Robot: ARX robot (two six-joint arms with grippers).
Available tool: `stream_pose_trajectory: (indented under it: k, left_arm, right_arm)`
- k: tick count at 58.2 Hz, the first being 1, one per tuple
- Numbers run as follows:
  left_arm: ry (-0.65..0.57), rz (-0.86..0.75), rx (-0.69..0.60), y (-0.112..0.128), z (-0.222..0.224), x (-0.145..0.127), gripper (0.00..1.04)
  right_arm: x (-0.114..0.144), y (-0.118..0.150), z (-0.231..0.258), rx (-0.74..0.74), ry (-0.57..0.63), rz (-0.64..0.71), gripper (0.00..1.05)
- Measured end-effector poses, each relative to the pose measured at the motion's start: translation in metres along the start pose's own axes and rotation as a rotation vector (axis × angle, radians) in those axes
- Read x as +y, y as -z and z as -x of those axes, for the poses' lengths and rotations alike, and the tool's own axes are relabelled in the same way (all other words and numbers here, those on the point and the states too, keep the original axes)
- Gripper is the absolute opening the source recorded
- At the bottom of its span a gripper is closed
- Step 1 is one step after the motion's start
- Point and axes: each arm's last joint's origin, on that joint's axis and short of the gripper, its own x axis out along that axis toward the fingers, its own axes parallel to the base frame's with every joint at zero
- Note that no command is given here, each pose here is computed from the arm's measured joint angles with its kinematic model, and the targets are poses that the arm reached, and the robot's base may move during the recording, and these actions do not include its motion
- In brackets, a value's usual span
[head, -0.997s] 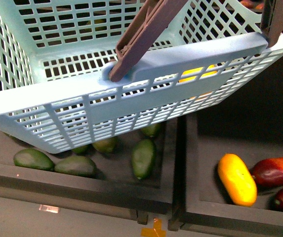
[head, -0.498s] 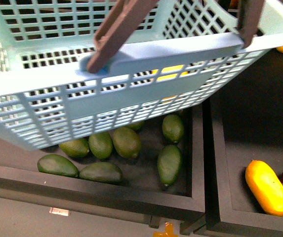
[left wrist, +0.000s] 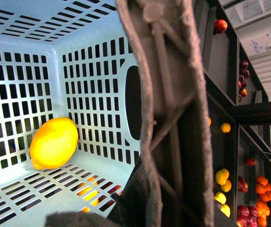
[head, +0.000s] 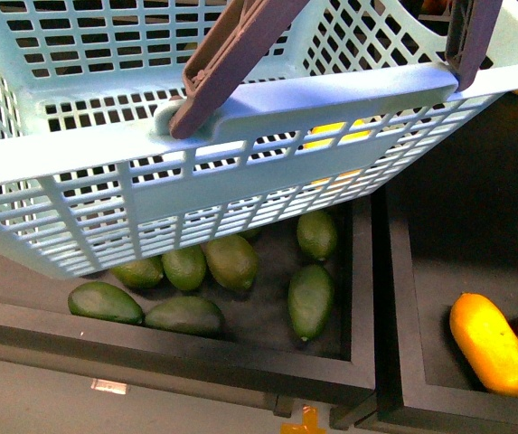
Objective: Pick lemon and mango into basket
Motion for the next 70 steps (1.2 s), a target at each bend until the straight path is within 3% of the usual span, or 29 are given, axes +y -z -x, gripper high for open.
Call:
stream_pose_trajectory:
  k: [19, 70]
  left_arm:
    - [0.009, 0.005, 0.014, 0.0, 0.0, 0.0, 0.05]
    - [0.006, 0.004, 0.009, 0.0, 0.0, 0.0, 0.05]
  right_arm:
    - [0.005, 0.033, -0.041, 0.094, 0.06, -0.068, 0.96]
    - [0.007, 0.04, -0.077, 0.119, 0.123, -0.088, 0.96]
